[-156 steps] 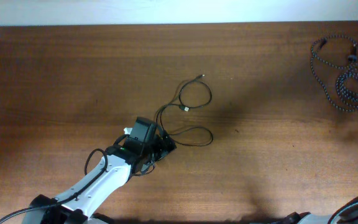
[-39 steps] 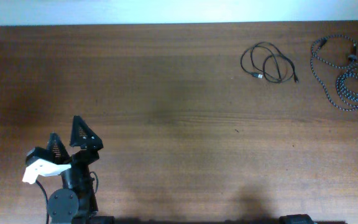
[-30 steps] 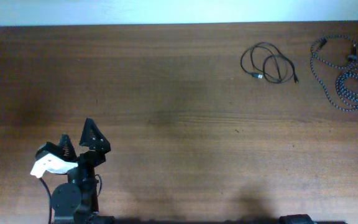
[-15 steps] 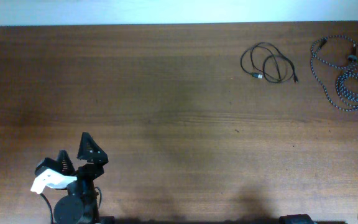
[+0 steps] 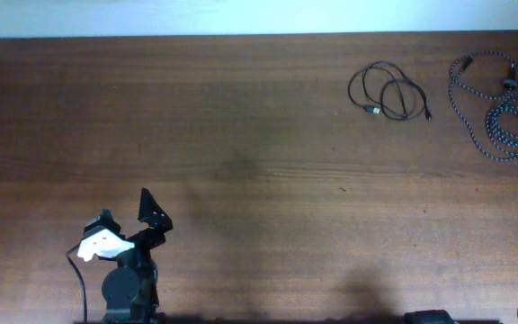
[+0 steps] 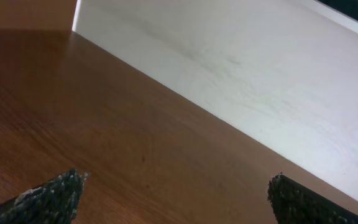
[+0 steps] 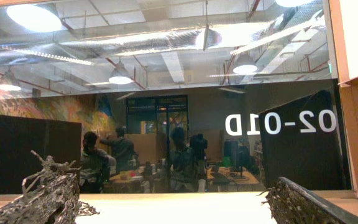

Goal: Untangle cables

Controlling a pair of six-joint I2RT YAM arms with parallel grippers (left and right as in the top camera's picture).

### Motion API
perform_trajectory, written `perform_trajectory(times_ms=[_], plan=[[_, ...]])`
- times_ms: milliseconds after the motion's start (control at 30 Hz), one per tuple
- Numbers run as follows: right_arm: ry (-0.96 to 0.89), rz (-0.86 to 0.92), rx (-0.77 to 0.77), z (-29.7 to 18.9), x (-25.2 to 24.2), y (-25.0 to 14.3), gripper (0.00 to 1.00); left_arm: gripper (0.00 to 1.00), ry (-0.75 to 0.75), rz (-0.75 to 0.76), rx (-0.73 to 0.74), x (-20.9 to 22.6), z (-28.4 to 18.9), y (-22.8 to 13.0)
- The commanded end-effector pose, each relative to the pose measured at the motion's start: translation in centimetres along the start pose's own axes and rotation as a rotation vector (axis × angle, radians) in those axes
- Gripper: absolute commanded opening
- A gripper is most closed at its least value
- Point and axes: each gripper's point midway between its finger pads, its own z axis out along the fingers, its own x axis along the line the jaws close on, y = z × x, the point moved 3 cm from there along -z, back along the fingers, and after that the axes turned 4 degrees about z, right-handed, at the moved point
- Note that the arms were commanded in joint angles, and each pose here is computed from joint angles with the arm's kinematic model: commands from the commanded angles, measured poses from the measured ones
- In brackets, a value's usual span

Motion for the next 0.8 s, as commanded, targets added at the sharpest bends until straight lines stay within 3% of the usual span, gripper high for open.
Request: perform_trajectory(times_ms=[0, 67, 133, 367, 533, 633, 767], plan=[[0.000, 0.007, -0.005, -0.2, 0.0, 0.1, 0.99, 0.99, -0.016, 0.250, 0.008, -0.1, 0.0, -0.3], [0.000, 0.007, -0.004, -0.2, 0.0, 0.1, 0.99, 0.99, -0.104, 0.470, 0.025, -1.2, -0.1, -0.9], [0.000, 0.007, -0.004, -0.2, 0.0, 0.1, 0.99, 0.99, -0.186, 0.477, 0.047, -2.2, -0.2, -1.5], [0.005, 0.015, -0.012, -0.4, 0.1, 0.3, 0.99, 0.99, -0.185, 0.477, 0.047, -2.2, -0.2, -1.5], [0.025, 0.016, -0.163, -6.5, 0.4, 3.7, 0.99, 0.99, -0.185, 0.477, 0.047, -2.2, -0.2, -1.5], [0.034, 0.017, -0.281, -14.3, 0.5, 5.4, 0.99, 0.99, -0.185, 0.477, 0.047, -2.2, -0.2, -1.5], [0.011, -0.012, -0.257, -15.1, 0.5, 5.4, 0.99, 0.99, -0.185, 0.477, 0.047, -2.2, -0.2, -1.5]])
